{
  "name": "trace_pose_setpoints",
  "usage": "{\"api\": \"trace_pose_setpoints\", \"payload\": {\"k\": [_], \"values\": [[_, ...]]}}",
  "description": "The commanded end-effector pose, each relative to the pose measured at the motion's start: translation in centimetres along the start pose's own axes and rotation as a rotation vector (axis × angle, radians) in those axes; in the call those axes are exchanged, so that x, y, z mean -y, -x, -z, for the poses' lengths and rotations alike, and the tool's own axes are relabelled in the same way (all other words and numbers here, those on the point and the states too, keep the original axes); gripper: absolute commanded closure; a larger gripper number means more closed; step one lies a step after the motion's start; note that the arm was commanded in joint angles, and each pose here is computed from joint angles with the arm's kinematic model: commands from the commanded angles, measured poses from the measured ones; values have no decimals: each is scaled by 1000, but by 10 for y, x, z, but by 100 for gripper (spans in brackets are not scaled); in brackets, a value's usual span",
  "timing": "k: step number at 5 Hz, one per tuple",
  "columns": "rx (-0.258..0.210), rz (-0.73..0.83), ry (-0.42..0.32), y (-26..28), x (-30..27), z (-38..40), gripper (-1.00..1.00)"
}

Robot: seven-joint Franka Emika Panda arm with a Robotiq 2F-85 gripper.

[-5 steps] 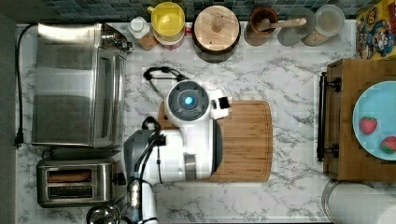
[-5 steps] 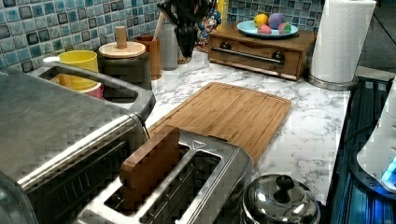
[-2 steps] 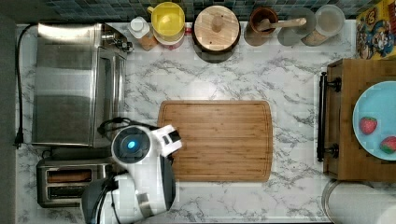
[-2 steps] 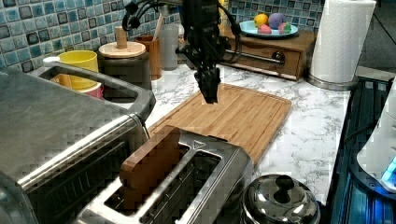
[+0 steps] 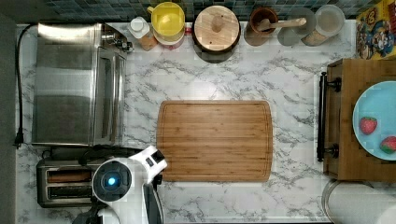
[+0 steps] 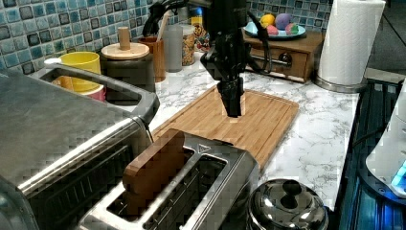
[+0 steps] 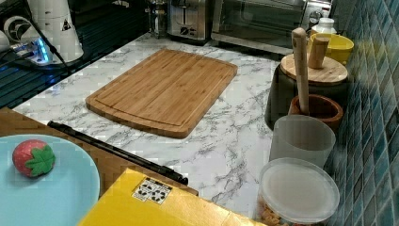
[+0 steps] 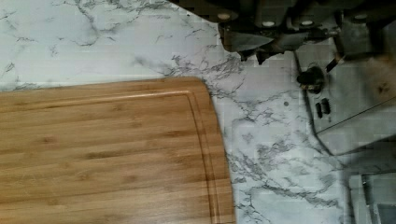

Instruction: Turn on the toaster.

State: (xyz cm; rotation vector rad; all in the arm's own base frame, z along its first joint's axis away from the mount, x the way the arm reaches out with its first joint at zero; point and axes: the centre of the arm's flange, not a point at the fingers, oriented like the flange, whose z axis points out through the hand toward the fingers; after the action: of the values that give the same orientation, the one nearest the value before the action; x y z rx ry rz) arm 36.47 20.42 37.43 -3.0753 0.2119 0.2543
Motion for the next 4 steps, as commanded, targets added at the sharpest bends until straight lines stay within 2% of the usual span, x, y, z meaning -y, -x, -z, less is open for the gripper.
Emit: {"api": "trace_pose_setpoints", "payload": {"k": [1, 2, 4], "values": [[-3, 170, -172, 30, 24, 20, 100], [4, 200, -168, 42, 38, 7, 100], [-35, 134, -187, 43, 46, 9, 100]]}}
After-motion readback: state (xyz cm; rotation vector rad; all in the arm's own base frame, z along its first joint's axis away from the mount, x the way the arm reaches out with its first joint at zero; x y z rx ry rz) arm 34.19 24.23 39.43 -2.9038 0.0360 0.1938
